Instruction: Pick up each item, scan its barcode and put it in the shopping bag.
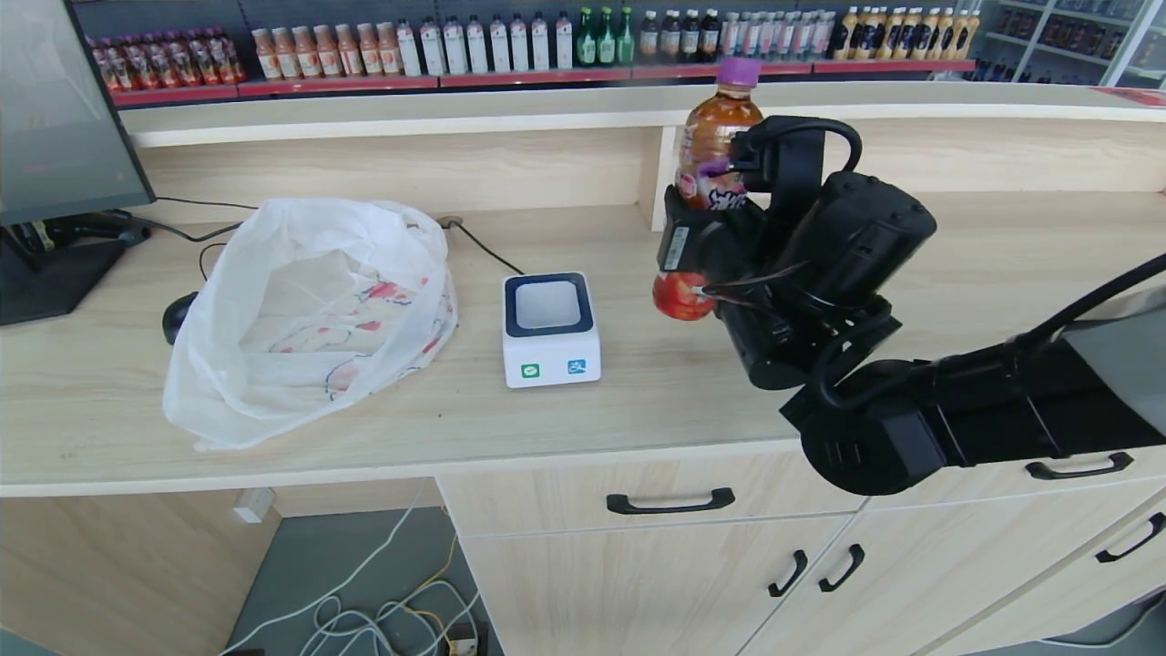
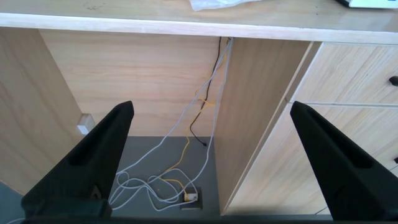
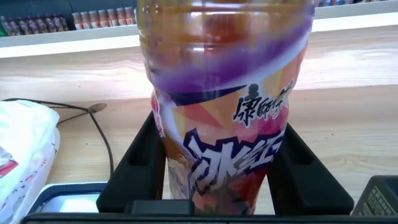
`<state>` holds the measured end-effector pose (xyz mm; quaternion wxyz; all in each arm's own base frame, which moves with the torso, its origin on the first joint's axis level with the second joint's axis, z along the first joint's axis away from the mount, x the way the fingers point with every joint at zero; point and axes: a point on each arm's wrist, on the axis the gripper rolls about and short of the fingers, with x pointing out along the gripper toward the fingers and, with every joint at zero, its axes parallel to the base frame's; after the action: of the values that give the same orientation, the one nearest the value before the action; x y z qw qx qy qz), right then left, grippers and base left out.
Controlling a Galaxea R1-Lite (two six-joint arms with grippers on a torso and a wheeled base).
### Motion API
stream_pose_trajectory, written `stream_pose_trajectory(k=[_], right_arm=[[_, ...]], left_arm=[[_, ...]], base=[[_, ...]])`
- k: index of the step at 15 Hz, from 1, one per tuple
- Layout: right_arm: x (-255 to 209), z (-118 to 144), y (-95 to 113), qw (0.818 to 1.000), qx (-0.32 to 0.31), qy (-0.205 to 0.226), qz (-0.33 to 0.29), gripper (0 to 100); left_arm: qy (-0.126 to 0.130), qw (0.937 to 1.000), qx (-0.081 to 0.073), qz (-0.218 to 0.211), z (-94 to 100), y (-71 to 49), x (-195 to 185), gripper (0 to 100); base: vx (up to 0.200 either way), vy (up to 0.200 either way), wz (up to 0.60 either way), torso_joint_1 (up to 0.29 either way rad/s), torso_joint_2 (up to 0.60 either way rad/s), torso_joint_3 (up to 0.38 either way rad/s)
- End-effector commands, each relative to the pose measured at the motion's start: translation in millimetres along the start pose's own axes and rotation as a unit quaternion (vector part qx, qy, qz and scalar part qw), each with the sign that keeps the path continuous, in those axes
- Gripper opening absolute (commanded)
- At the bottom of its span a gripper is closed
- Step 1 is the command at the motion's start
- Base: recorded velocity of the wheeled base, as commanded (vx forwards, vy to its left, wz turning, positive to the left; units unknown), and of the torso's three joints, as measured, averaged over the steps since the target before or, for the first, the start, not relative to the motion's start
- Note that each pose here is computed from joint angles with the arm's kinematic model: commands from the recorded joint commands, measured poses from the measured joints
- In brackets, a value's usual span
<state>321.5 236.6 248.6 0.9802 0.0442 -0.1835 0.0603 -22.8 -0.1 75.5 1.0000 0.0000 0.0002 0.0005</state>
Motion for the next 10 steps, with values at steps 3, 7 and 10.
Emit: stream_pose_trajectory(k=[3,7,10], right_arm=[[-23,39,-2,0.999,0.023,-0.029,0.014,0],[-68,64,-6,0.998,0.032,-0.018,0.050,0],[-90,74,-13,0.997,0.037,-0.014,0.067,0]], left_arm=[[0.000,1.0000,0.000,0.000,0.0,0.0,0,100],[0.000,1.0000,0.001,0.000,0.0,0.0,0,100],[0.000,1.0000,0.000,0.000,0.0,0.0,0,100]], base=[[0.000,0.000,0.00,0.000,0.00,0.000],[0.000,0.000,0.00,0.000,0.00,0.000],[0.000,0.000,0.00,0.000,0.00,0.000]])
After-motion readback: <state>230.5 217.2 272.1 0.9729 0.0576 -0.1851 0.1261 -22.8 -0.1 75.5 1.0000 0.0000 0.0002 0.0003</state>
